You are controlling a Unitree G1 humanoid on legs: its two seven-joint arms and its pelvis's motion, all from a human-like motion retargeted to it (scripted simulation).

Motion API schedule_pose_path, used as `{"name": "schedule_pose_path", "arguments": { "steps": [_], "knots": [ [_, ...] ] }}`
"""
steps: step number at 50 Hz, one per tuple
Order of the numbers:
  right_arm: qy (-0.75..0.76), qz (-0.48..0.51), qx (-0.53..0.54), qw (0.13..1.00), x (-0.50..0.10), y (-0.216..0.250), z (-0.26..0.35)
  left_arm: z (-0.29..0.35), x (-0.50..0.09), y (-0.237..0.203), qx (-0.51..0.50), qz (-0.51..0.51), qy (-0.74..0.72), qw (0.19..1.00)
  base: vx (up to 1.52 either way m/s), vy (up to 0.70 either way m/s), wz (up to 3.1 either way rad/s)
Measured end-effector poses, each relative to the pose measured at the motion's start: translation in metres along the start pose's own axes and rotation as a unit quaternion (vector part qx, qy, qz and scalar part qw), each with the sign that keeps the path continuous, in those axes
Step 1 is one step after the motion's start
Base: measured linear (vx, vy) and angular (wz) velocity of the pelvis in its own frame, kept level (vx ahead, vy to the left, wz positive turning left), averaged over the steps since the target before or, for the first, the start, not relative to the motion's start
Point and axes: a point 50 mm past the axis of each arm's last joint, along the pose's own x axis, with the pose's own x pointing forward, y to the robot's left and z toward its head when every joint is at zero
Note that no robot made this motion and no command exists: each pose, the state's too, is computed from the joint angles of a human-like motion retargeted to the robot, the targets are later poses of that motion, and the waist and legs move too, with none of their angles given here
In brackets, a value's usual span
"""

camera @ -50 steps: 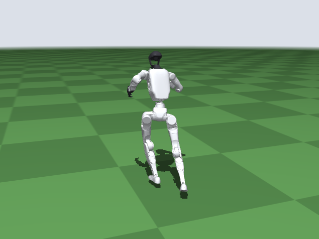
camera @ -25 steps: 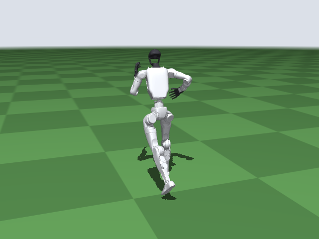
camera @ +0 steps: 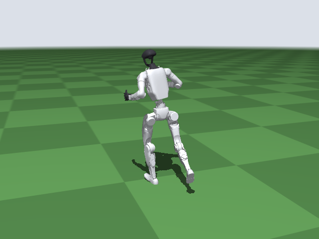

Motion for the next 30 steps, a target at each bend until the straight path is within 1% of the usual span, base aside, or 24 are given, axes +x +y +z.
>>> {"name": "schedule_pose_path", "arguments": {
  "steps": [2,3,5,7,9,12,14,17,20,22,24,25,27,28,30],
  "knots": [
    [0.178,-0.085,0.033,0.980,-0.046,-0.009,-0.057,0.028,0.058,-0.028,-0.032,-0.011,-0.111,0.993,1.54,0.05,1.08],
    [0.259,-0.119,0.052,0.957,-0.075,-0.010,-0.077,0.055,0.082,-0.041,-0.050,-0.027,-0.176,0.983,1.56,0.00,1.05],
    [0.353,-0.149,0.067,0.921,-0.126,-0.012,-0.085,0.119,0.107,-0.062,-0.073,-0.064,-0.312,0.945,1.60,-0.06,1.18],
    [0.387,-0.141,0.055,0.910,-0.154,-0.020,-0.066,0.171,0.105,-0.067,-0.089,-0.072,-0.421,0.900,1.65,-0.17,1.62],
    [0.420,-0.128,0.035,0.898,-0.171,-0.028,-0.048,0.201,0.094,-0.064,-0.109,-0.064,-0.491,0.862,1.70,-0.35,1.90],
    [0.467,-0.109,-0.006,0.878,-0.189,-0.035,-0.032,0.222,0.076,-0.060,-0.106,-0.065,-0.550,0.826,1.76,-0.58,1.51],
    [0.480,-0.104,-0.020,0.871,-0.194,-0.037,-0.027,0.222,0.070,-0.059,-0.082,-0.072,-0.557,0.824,1.75,-0.66,0.73],
    [0.464,-0.103,-0.027,0.879,-0.187,-0.040,-0.030,0.199,0.071,-0.053,-0.048,-0.089,-0.505,0.857,1.63,-0.63,-0.01],
    [0.399,-0.128,-0.039,0.907,-0.152,-0.048,-0.058,0.141,0.081,-0.041,-0.020,-0.104,-0.362,0.926,1.41,-0.52,-0.51],
    [0.337,-0.126,-0.066,0.931,-0.104,-0.063,-0.085,0.082,0.085,-0.020,-0.034,-0.048,-0.211,0.976,1.29,-0.42,-0.79],
    [0.258,-0.103,-0.088,0.957,-0.043,-0.063,-0.096,0.012,0.067,-0.009,-0.009,-0.027,-0.050,0.998,1.27,-0.43,-1.21],
    [0.197,-0.088,-0.103,0.971,-0.006,-0.061,-0.090,-0.012,0.051,-0.001,-0.003,-0.015,0.013,1.000,1.30,-0.34,-1.36],
    [0.063,-0.064,-0.079,0.993,0.051,-0.043,-0.056,-0.027,0.012,0.011,0.007,-0.026,0.082,0.996,1.36,-0.25,-1.33],
    [0.003,-0.052,-0.059,0.997,0.068,-0.033,-0.035,-0.027,-0.006,0.016,0.004,-0.034,0.110,0.993,1.43,-0.14,-1.12],
    [-0.099,-0.020,-0.038,0.994,0.080,-0.016,0.008,-0.025,-0.038,0.024,-0.020,-0.031,0.165,0.986,1.50,-0.03,-0.77]
  ]
}}
